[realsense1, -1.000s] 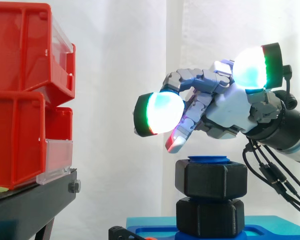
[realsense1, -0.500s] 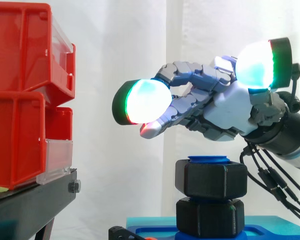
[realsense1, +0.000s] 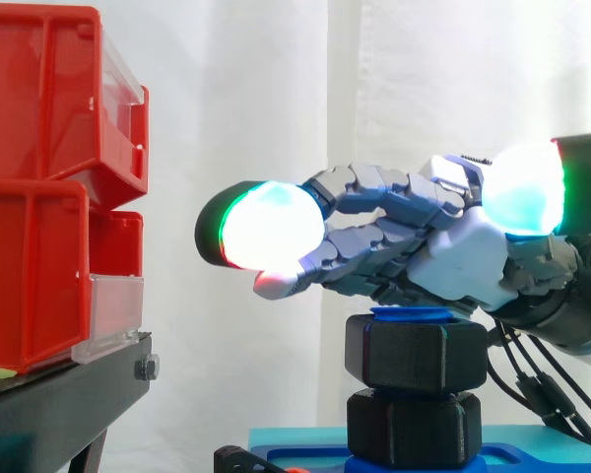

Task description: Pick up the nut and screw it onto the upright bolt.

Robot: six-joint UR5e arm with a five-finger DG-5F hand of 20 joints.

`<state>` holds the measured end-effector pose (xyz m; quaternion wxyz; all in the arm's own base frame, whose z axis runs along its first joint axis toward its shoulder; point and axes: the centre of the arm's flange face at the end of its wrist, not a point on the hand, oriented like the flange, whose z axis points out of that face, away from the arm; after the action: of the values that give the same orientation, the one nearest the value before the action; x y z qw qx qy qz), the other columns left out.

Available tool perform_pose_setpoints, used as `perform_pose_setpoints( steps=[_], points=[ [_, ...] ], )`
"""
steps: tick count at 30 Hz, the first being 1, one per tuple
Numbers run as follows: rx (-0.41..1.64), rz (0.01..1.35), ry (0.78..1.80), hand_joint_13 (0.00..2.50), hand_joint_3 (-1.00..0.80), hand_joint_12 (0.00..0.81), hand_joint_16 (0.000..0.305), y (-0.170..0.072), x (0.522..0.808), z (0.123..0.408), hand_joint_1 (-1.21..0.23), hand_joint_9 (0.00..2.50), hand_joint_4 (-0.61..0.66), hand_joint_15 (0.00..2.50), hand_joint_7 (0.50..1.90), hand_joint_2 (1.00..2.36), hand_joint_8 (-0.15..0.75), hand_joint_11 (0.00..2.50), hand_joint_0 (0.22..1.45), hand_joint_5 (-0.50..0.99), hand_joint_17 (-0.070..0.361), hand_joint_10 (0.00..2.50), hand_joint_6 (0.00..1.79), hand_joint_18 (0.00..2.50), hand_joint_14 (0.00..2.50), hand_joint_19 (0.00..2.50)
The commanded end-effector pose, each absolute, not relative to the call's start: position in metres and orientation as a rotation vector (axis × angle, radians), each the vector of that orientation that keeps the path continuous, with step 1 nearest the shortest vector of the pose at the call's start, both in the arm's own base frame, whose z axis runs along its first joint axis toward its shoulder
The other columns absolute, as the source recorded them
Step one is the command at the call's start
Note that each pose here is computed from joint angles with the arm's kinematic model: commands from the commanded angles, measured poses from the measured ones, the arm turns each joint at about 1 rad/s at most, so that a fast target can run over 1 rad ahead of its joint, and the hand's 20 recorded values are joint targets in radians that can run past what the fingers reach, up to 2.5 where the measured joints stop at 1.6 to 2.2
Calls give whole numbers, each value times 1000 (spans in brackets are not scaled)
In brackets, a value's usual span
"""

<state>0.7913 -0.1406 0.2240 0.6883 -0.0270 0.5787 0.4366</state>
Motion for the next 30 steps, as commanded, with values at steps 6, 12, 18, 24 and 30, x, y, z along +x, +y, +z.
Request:
perform_pose_setpoints(
  steps=[6,12,18,24,30],
  points=[
    [-63,973,1300,0,-500,284,37,-145,789,221,-208,9,121,0,518,1000,141,0,424,-232,84,0,500,0,0,0],
    [-85,963,1307,0,-500,280,37,-148,787,220,-234,9,167,0,512,1000,149,0,426,-230,83,0,500,0,0,0],
    [-90,959,1318,0,-500,280,35,-147,786,218,-251,67,179,0,594,1000,168,0,430,-207,80,0,501,0,0,0],
    [-92,961,1323,0,-500,282,35,-147,785,218,-248,104,195,0,681,1000,188,0,431,-185,78,0,502,0,0,0],
    [-116,959,1319,0,-500,282,34,-147,785,218,-246,113,163,0,676,1000,194,0,434,-195,77,0,502,0,0,0]
  ],
)
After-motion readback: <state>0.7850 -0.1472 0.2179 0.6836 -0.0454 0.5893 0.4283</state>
